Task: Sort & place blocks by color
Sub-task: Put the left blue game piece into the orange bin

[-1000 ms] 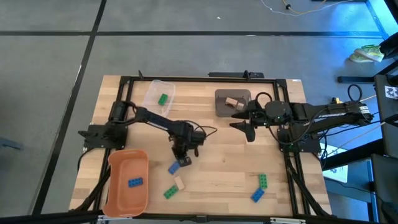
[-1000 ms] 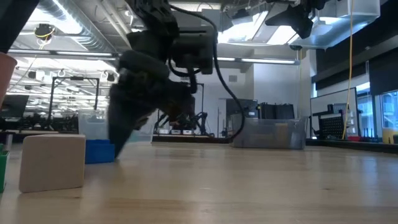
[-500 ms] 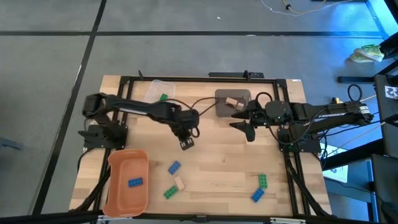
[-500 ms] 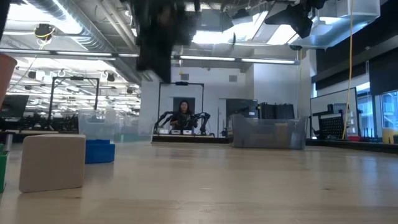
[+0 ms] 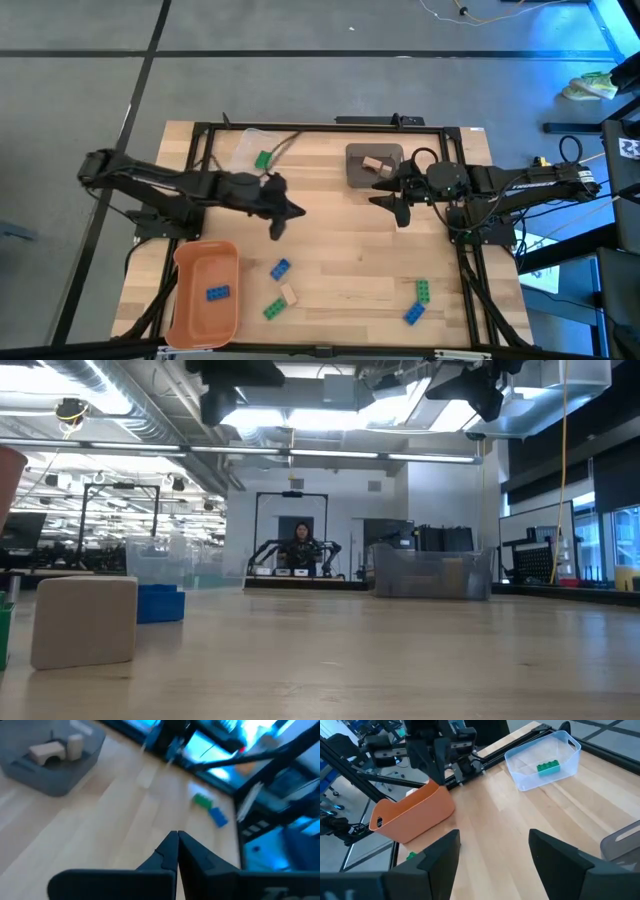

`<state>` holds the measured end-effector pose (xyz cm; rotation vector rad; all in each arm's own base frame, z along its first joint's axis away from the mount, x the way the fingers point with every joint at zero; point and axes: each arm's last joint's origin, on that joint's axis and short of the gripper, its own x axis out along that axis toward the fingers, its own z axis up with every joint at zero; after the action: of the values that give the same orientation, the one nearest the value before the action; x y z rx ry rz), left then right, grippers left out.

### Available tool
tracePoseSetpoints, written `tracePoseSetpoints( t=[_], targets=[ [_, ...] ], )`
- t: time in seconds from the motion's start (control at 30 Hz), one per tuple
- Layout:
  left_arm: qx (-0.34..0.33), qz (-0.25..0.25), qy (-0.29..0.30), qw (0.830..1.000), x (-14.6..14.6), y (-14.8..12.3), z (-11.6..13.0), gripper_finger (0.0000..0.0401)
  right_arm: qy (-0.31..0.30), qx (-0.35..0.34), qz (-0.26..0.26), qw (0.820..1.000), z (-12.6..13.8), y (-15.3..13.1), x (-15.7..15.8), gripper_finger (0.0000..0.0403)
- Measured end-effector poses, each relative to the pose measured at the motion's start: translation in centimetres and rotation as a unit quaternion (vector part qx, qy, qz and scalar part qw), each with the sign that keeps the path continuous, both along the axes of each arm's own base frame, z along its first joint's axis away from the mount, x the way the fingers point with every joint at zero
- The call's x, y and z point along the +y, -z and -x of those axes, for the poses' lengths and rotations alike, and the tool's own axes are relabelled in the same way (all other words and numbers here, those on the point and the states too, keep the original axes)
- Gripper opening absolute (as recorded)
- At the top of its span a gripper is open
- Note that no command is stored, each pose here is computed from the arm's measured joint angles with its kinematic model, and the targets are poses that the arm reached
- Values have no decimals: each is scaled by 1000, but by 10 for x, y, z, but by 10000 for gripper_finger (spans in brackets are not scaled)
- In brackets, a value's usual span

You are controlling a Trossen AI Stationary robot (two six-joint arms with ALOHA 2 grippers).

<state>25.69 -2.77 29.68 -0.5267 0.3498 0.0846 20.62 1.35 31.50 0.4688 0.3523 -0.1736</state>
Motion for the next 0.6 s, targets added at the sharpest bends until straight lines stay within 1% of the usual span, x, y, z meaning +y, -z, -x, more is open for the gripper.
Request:
tracePoseSetpoints(
  t=[0.13, 0.23, 0.47, 0.6],
  targets=[
    [-52, 10, 10, 999, 1, 4, 17, 1, 5, -8, -13, 1000, 0, -1, 0, 237],
    [-57, 5, 6, 998, 3, 5, 24, 5, 5, -24, -15, 1000, -2, -4, 0, 237],
    [-59, -39, 19, 997, 4, 4, 25, 24, 4, -86, -21, 996, -5, -16, 0, 237],
    [-59, -75, 30, 995, 4, 4, 25, 40, 3, -94, -16, 995, -5, -17, 0, 237]
  ],
)
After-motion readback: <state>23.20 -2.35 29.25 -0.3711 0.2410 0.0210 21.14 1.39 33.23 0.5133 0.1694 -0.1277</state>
